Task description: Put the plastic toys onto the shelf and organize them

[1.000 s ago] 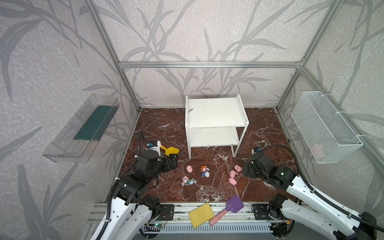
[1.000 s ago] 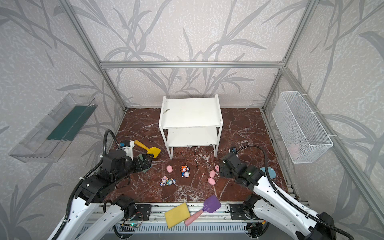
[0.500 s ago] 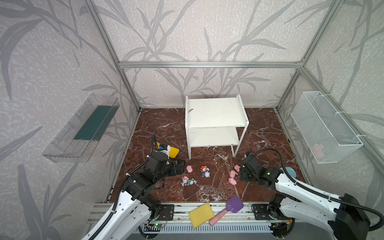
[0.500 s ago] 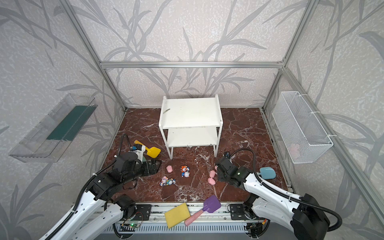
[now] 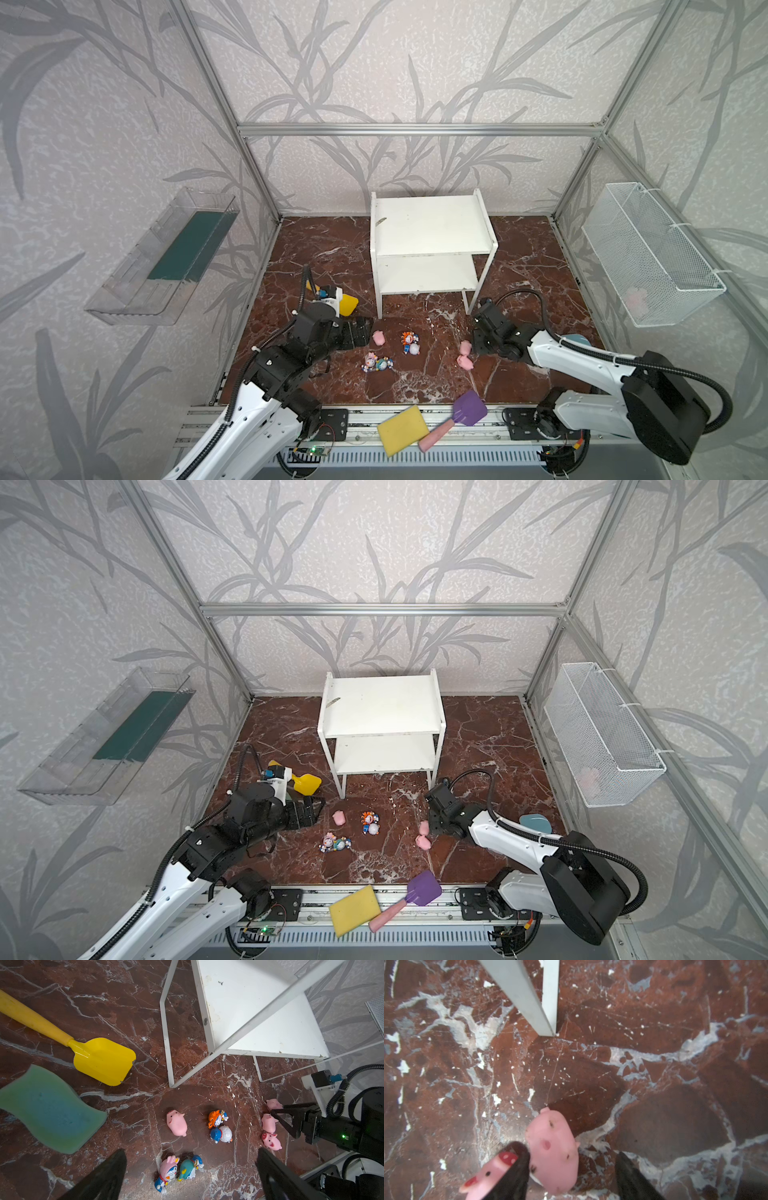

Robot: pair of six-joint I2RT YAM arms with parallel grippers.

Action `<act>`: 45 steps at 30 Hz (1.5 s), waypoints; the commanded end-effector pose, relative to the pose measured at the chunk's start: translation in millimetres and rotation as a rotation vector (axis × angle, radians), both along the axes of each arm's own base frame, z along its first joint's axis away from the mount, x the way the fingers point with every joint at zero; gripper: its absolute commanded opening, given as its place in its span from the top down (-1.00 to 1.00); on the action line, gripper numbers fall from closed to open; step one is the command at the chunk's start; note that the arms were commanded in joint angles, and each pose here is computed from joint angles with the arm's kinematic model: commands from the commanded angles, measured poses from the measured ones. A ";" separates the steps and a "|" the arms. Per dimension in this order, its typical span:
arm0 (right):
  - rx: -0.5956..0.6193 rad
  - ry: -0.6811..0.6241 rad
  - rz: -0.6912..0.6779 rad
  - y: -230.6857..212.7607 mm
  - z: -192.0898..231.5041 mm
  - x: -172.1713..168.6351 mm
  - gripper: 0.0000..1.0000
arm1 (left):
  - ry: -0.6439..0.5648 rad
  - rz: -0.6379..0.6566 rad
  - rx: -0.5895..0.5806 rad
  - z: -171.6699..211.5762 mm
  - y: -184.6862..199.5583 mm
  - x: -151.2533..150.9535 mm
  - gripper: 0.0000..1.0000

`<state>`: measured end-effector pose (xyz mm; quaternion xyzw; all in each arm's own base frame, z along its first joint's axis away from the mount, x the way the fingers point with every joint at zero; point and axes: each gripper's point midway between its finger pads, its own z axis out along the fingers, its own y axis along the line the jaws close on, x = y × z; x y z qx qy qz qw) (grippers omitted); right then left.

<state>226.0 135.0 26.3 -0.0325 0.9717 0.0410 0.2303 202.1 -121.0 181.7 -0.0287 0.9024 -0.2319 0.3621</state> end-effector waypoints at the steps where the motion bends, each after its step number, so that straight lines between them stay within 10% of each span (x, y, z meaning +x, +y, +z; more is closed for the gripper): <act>1: 0.034 -0.014 0.037 12.3 8.7 9.3 -0.02 | -0.007 -0.016 -0.004 -1.6 -2.5 -1.2 -0.98; 8: 0.105 0.019 0.085 21.1 8.7 -5.1 0.50 | -0.013 -0.028 -0.004 -2.8 -5.0 -1.8 -0.98; 24: 0.368 -0.055 0.333 66.2 59.4 -37.7 1.00 | -0.074 -0.198 0.036 -8.7 -40.2 -10.6 -0.97; 45: 0.922 -0.070 0.754 139.9 181.7 -115.4 0.94 | -0.242 -0.751 -0.064 0.9 -166.8 -76.6 -0.94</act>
